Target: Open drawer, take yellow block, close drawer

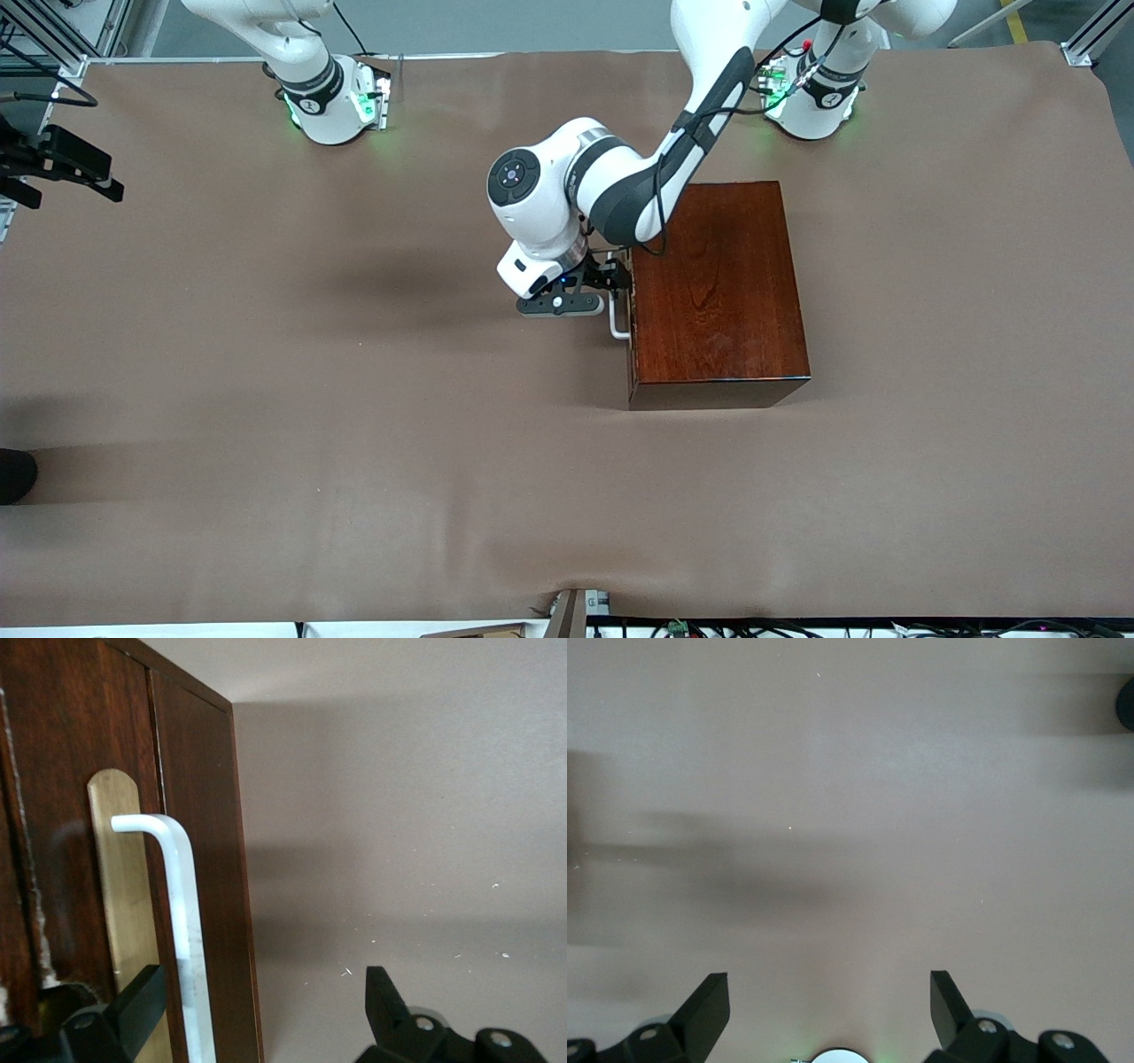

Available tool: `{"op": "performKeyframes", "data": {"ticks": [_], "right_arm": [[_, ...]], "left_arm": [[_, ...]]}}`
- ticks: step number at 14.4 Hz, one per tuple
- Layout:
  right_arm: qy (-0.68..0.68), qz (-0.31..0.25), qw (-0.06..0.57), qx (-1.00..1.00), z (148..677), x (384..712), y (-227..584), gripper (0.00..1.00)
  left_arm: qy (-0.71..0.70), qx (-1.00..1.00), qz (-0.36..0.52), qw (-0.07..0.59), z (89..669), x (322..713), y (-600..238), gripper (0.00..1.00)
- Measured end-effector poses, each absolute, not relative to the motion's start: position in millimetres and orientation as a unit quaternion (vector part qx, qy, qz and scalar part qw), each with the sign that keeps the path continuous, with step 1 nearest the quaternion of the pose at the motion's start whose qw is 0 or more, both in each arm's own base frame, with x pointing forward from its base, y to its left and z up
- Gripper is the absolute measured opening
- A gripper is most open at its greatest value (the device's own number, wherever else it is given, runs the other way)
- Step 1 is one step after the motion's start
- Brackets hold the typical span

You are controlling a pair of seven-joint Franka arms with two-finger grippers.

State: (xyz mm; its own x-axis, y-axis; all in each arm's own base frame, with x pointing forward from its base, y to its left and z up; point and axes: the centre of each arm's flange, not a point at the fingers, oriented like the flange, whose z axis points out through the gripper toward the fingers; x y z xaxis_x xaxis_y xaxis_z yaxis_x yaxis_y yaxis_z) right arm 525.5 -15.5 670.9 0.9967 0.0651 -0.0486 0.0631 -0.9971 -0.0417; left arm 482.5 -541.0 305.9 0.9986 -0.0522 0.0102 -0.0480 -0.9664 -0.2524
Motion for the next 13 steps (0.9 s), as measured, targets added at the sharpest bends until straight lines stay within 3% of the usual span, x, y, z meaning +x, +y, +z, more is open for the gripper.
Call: {"op": "performKeyframes", "data": {"ticks": [13], "right_arm": [[-0.033, 0.025, 0.021, -0.999, 670.9, 525.5, -14.2, 1.00]], "left_arm": [[-0.035, -0.992, -0.024, 0.116, 296.9, 483.3, -546.5, 1.00]]}}
